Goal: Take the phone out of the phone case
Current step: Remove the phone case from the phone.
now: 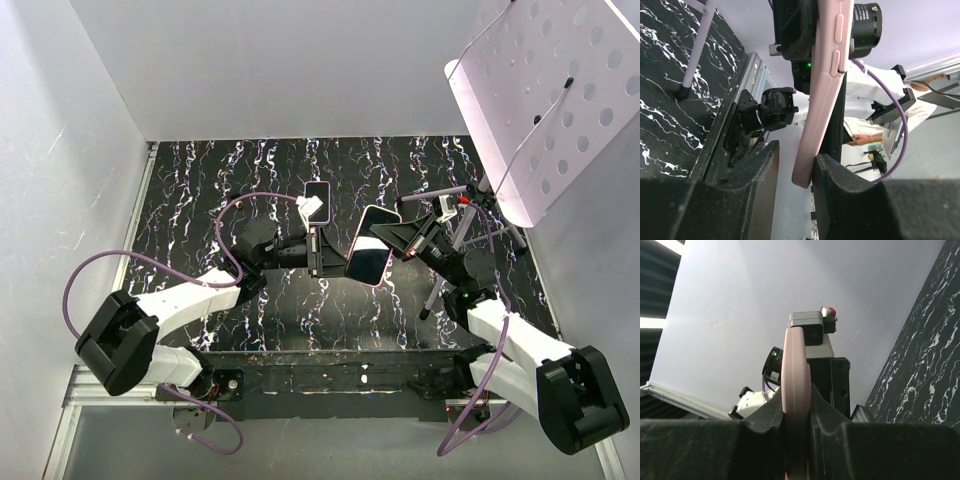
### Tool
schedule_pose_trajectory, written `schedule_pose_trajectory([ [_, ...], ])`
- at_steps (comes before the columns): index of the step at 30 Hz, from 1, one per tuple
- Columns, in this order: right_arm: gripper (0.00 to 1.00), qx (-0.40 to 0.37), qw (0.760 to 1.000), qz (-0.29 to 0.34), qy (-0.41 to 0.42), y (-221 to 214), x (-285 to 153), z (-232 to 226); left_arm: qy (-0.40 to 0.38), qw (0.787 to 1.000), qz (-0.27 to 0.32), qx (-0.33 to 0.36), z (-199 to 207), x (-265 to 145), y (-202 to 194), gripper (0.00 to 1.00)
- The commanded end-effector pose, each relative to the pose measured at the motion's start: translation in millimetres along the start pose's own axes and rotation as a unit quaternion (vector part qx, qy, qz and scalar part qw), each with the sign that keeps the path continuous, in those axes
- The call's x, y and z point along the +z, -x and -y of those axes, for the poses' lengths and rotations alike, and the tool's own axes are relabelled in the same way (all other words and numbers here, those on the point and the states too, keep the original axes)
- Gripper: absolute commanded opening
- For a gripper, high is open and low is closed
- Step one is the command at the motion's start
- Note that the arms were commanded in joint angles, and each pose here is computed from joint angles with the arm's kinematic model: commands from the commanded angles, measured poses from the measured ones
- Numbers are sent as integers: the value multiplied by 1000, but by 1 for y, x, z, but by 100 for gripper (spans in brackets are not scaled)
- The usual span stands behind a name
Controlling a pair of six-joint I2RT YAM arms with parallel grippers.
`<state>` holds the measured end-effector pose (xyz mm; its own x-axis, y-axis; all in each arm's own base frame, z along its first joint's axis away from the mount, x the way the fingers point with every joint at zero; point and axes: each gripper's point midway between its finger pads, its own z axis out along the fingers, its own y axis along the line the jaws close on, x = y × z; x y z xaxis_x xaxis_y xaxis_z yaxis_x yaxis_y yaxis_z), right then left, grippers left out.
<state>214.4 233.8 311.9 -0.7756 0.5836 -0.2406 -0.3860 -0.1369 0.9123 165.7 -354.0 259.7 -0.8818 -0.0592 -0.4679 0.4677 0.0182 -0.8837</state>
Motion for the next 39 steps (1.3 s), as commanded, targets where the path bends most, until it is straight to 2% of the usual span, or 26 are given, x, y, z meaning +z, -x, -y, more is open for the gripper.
schedule_pose_trajectory([
  [1,1,-37,988,-34,146,-28,-1,-70,83,993,65,-57,-52,11,17,29],
  [4,1,-36,987,-16,154,-25,0,-71,86,993,62,-52,-59,12,12,24],
  [7,1,-42,989,-2,139,-23,2,-65,127,988,76,-39,-78,3,9,6],
  [9,1,-35,991,-1,128,-24,4,-65,168,980,105,-2,-92,-10,13,0],
  [12,1,-15,992,-1,128,-24,7,-72,251,955,152,51,-117,-35,23,0],
  [17,1,63,988,21,139,-20,8,-85,397,885,208,130,-149,-83,50,0],
  [18,1,73,986,23,151,-19,7,-90,406,876,220,140,-151,-89,54,0],
  [20,1,105,981,33,160,-17,6,-92,404,872,229,152,-146,-92,58,0],
  [25,1,127,972,43,194,-13,2,-101,367,893,215,145,-130,-83,51,0],
  [30,1,149,964,39,217,-10,8,-104,358,899,209,141,-119,-87,46,0],
  [31,1,131,966,35,219,-12,10,-106,348,905,204,135,-115,-85,44,0],
  [34,1,90,974,18,206,-19,19,-107,260,947,152,116,-76,-58,32,0],
  [36,1,74,977,12,201,-22,22,-107,208,967,125,75,-58,-44,22,13],
  [39,1,61,979,13,195,-23,22,-104,129,986,106,5,-40,-30,8,23],
])
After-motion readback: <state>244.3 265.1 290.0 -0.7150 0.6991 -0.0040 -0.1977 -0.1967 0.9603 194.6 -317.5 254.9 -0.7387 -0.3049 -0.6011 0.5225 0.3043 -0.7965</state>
